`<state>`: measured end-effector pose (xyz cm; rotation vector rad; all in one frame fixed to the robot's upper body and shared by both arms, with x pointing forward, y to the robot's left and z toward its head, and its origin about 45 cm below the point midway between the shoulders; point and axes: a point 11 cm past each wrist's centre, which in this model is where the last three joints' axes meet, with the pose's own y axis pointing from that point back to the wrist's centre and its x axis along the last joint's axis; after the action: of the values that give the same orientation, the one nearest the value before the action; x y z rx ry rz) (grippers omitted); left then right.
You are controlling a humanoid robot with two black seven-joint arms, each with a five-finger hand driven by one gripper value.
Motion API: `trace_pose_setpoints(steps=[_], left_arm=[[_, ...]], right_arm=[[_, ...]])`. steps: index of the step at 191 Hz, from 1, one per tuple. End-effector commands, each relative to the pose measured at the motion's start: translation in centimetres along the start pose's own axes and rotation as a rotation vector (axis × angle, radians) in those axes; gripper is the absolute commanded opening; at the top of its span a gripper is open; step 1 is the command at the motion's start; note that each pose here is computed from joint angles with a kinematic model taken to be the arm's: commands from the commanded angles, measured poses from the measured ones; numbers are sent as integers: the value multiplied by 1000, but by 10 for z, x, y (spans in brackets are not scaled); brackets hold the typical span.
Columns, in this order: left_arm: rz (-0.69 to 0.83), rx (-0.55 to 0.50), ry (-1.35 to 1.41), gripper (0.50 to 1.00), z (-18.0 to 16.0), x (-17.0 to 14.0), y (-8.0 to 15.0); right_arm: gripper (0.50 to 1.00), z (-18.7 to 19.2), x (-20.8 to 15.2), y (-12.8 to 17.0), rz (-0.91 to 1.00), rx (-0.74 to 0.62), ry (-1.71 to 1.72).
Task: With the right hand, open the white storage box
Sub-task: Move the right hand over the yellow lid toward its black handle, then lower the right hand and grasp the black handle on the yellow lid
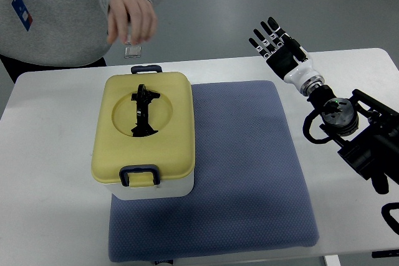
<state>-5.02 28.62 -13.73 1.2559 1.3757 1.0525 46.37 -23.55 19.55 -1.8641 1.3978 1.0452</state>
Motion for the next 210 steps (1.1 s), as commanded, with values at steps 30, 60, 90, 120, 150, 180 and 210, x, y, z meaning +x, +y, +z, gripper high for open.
trace_pose_setpoints(steps=[30, 60, 90, 120, 150, 180, 210], left_arm=[[-2, 0, 0, 1000, 0, -1, 0], [3, -1, 2, 1000, 0, 0, 0], [1, 0, 0, 1000, 0, 0, 0], [-6, 0, -1, 1000, 0, -3, 0], [-8, -2, -2, 1000, 1, -3, 0], [-2, -3, 2, 1000, 1, -1, 0], [1, -1, 5, 1000, 0, 0, 0]], right_arm=[[944, 3, -2, -1, -8, -23, 34], [944, 3, -16, -7, -78, -95, 265], [944, 8, -54, -22, -229, -255, 697], [944, -2, -99, -25, -475, -450, 1196], [944, -4, -165, -26, -693, -550, 1707], [944, 3, -246, -27, -861, -476, 1957], [944, 27, -306, -16, -1024, -390, 2022]])
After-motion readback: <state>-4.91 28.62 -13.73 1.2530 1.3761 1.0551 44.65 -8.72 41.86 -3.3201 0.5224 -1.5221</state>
